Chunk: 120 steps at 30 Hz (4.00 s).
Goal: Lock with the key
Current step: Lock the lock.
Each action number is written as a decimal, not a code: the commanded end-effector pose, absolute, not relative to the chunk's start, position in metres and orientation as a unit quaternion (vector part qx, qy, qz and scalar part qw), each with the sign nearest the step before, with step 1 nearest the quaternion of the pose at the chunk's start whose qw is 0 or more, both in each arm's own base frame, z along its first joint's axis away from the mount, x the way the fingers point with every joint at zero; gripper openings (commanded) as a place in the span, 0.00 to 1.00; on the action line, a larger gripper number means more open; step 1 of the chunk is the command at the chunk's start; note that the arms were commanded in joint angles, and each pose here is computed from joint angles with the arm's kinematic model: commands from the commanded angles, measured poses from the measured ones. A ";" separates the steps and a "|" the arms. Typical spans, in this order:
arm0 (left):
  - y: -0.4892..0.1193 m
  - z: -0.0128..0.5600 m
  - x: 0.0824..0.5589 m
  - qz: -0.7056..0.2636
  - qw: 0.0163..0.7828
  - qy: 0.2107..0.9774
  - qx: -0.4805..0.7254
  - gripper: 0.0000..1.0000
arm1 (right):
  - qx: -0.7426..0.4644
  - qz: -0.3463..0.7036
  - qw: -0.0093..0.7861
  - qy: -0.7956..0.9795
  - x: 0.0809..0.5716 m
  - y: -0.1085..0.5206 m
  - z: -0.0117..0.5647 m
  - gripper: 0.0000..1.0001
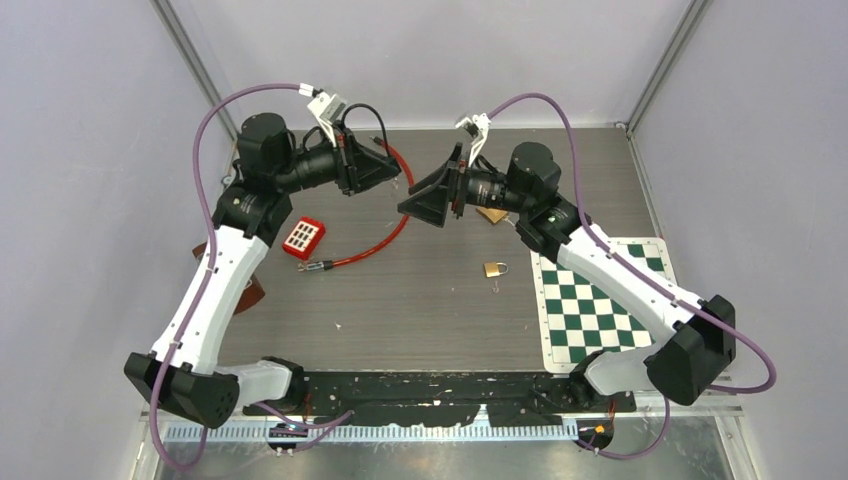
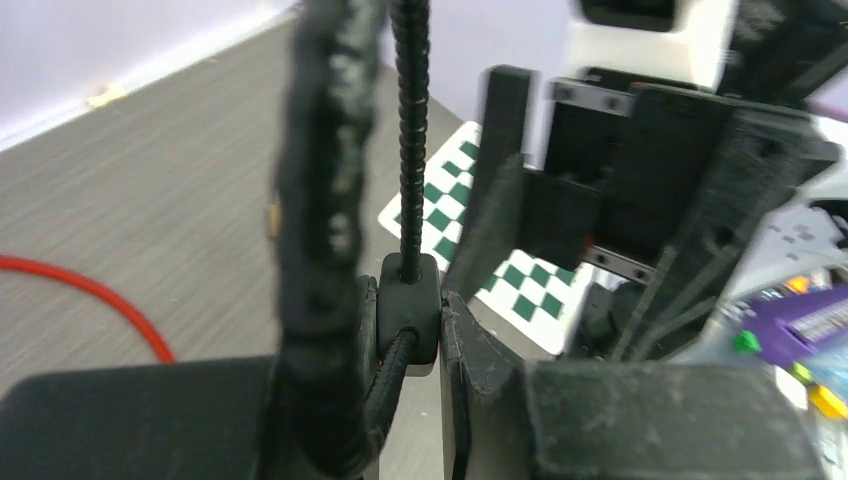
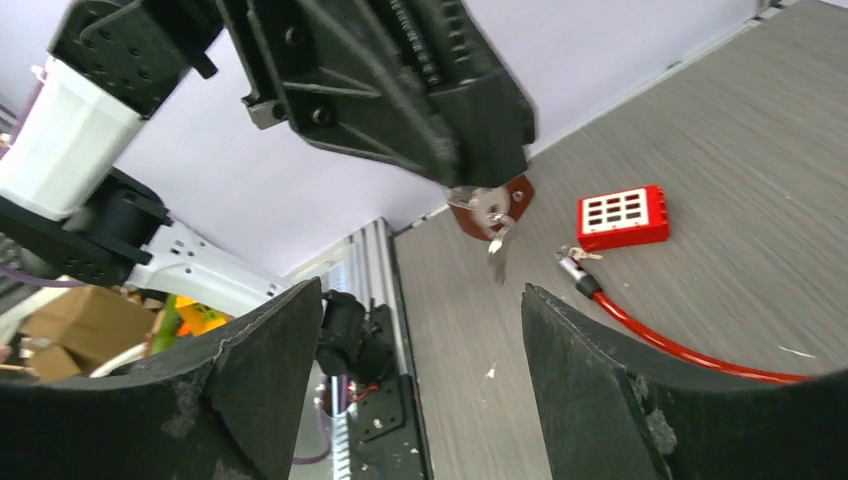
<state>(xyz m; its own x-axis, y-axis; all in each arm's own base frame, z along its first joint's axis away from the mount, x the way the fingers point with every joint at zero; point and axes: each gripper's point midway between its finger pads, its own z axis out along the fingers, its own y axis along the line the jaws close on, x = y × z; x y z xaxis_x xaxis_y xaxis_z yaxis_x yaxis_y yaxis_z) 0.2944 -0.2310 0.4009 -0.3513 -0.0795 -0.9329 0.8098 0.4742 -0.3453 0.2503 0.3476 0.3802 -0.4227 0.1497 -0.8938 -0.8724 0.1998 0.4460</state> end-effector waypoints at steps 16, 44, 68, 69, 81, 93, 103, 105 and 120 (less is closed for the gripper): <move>-0.239 0.464 0.210 -0.567 0.473 0.538 0.407 0.00 | -0.325 0.735 0.392 0.448 0.204 0.346 0.441 0.70; -0.240 0.467 0.203 -0.589 0.465 0.515 0.415 0.00 | -0.352 0.765 0.360 0.402 0.188 0.357 0.451 0.40; -0.236 0.457 0.243 -0.548 0.505 0.593 0.306 0.00 | -0.300 0.589 0.487 0.571 0.257 0.369 0.403 0.05; -0.234 0.455 0.247 -0.540 0.509 0.604 0.290 0.00 | -0.276 0.565 0.505 0.591 0.270 0.366 0.400 0.05; -0.219 0.444 0.270 -0.487 0.536 0.656 0.215 0.00 | -0.291 0.496 0.524 0.628 0.278 0.368 0.387 0.68; -0.229 0.448 0.215 -0.518 0.499 0.592 0.364 0.00 | -0.383 0.564 0.497 0.537 0.224 0.349 0.412 0.78; -0.233 0.461 0.201 -0.560 0.492 0.548 0.379 0.00 | -0.380 0.641 0.470 0.474 0.202 0.354 0.437 0.69; -0.234 0.462 0.200 -0.562 0.491 0.545 0.381 0.00 | -0.376 0.655 0.469 0.458 0.197 0.353 0.444 0.71; -0.236 0.470 0.199 -0.577 0.495 0.526 0.382 0.00 | -0.373 0.679 0.446 0.448 0.197 0.362 0.448 0.56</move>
<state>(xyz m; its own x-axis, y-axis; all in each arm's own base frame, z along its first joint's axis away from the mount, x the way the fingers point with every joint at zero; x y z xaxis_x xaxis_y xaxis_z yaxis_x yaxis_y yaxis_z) 0.2050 -0.2362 0.4548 -0.2835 -0.1444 -0.9480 0.9532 0.0662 -0.2951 0.2045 0.3627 0.4293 -0.3626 0.2405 -0.9004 -0.9294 -0.1643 0.3304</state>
